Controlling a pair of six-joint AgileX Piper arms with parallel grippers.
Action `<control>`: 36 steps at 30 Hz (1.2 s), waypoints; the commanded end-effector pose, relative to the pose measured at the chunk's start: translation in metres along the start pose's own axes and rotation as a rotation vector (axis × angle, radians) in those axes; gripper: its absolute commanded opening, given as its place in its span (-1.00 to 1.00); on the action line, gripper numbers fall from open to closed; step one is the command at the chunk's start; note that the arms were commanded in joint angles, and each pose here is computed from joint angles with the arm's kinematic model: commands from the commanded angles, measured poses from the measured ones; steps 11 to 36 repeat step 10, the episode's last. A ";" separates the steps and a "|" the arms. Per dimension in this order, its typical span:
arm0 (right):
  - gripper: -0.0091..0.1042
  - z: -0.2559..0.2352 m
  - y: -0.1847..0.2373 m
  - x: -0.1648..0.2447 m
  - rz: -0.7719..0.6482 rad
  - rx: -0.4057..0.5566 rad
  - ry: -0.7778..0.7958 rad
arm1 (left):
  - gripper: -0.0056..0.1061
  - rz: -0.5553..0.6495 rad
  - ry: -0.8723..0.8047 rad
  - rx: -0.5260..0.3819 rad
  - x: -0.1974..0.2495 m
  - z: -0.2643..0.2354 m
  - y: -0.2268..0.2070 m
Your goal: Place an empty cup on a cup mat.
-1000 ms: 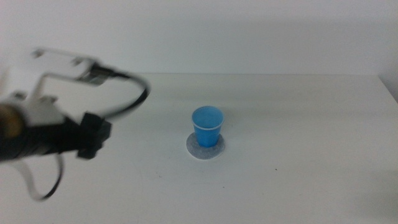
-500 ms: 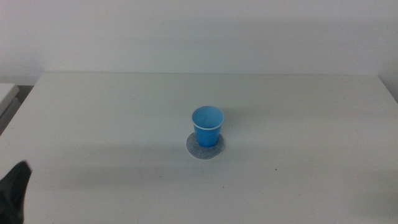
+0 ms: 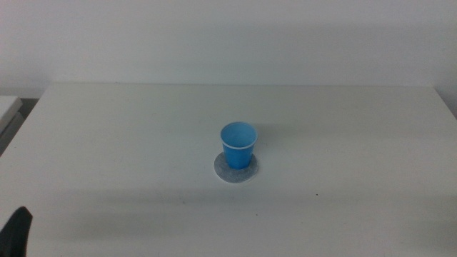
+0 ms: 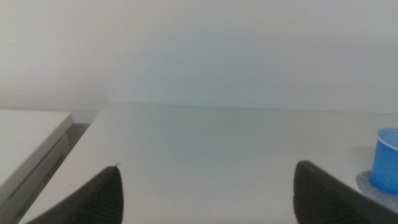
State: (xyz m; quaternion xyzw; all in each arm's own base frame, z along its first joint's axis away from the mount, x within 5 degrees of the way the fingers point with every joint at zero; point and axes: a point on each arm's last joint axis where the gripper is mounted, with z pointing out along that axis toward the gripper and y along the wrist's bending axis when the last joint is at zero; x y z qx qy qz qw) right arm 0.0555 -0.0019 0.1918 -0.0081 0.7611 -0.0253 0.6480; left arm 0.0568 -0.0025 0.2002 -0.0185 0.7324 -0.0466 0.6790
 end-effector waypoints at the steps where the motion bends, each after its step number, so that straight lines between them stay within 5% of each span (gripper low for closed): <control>1: 0.80 0.000 0.000 0.000 -0.010 -0.001 -0.008 | 0.78 0.017 0.029 0.008 0.004 -0.001 -0.001; 36: 0.80 0.000 0.000 0.000 -0.010 -0.001 -0.008 | 0.78 -0.003 0.029 0.012 0.004 -0.001 -0.001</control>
